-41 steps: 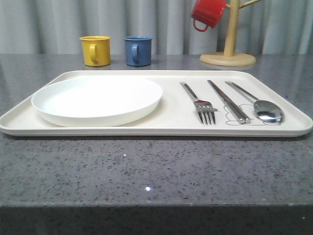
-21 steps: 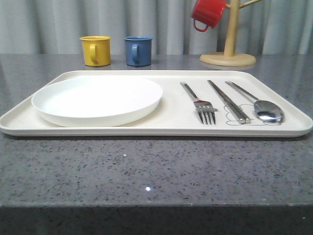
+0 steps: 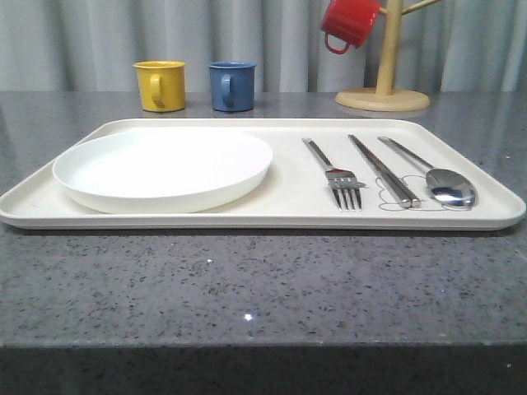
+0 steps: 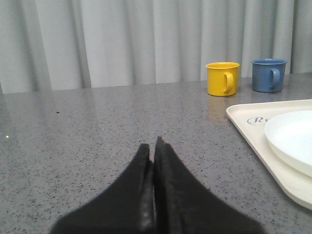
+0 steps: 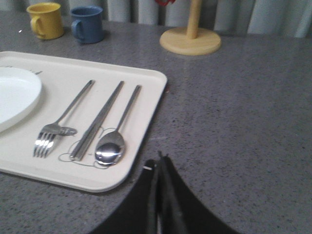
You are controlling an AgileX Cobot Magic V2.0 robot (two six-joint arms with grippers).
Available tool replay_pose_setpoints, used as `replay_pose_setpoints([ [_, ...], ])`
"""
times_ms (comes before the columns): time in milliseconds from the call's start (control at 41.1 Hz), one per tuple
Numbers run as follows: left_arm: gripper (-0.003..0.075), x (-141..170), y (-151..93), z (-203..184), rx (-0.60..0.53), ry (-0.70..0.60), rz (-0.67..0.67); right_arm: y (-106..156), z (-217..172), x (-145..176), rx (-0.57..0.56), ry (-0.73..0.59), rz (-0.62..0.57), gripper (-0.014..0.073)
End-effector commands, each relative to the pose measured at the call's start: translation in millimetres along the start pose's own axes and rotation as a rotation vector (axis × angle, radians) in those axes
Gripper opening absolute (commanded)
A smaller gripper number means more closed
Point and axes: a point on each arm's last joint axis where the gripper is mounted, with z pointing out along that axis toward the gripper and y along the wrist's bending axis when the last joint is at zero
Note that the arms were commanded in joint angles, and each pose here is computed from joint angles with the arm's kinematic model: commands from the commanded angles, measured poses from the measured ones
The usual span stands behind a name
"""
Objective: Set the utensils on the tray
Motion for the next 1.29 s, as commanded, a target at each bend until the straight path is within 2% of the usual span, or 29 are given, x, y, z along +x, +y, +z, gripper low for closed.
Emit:
replay_pose_setpoints([
  [0, -0.0018, -10, 1, -2, -0.012, -0.110, -0.007, -4, -1, 7, 0.056, -0.184, 0.001, -0.0069],
  [292, -0.0018, -10, 1, -2, -0.012, -0.110, -0.007, -14, 10, 63, 0.156, -0.305, 0.012, -0.0069],
  [973, -0.0018, -10, 1, -2, -0.012, -0.110, -0.007, -14, 8, 58, 0.158, -0.352, 0.005, -0.0069],
  [1265, -0.0018, -10, 1, -2, -0.012, -0.110, -0.007, -14, 8, 57, 0.144, -0.358, 0.060, -0.0069],
])
